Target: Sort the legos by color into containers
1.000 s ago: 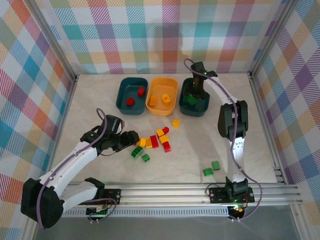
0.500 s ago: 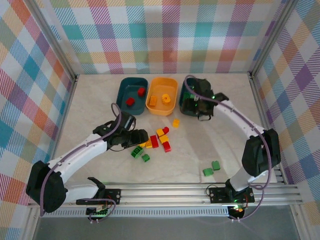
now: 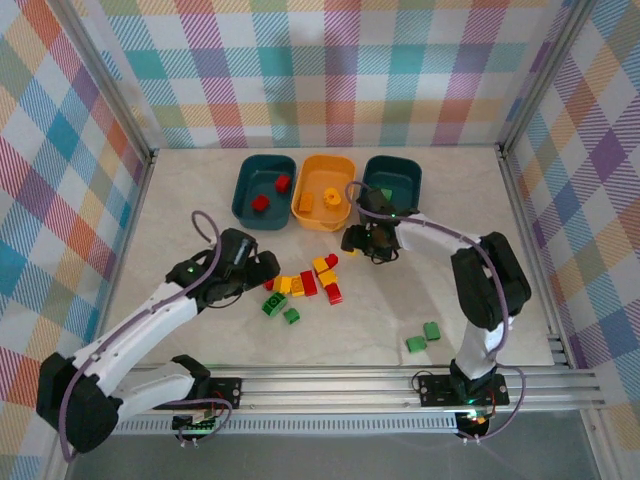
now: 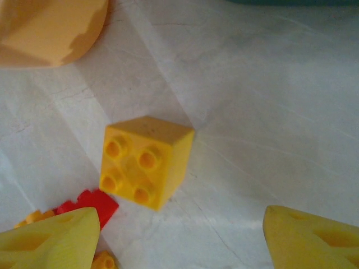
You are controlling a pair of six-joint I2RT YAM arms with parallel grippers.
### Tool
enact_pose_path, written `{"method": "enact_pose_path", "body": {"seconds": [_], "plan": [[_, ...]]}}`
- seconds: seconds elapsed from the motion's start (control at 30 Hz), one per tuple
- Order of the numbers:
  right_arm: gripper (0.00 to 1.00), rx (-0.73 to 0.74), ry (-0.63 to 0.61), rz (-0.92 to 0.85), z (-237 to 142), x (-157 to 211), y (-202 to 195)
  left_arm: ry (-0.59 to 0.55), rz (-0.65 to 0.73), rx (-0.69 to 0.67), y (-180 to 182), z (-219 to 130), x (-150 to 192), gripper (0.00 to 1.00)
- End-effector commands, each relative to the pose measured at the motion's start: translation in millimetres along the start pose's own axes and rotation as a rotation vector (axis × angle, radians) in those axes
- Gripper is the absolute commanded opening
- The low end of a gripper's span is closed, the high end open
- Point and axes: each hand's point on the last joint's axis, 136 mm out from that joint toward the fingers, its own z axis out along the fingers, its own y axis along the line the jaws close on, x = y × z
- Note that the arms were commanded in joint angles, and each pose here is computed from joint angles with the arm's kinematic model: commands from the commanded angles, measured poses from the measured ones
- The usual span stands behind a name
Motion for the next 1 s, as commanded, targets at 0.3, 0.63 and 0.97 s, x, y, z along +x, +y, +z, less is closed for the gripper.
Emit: {"method": "enact_pose_path", "body": {"seconds": [0.3,0.63,0.97], "plan": [[0.63,0.096,-0.031,-0.002,32,-24,7,0.032,-0.016,-0.103,39,2,10,0.91],[0.26,0.107,-0.060,-0.045,13,-18,9,0.038,-0.022,-0.103,39,3,1,0.91],[0.24,-0.039,-0.247,-0.197,-53,-71,65,0.177,-0.003,0.083,-2,24,20,0.83]]}}
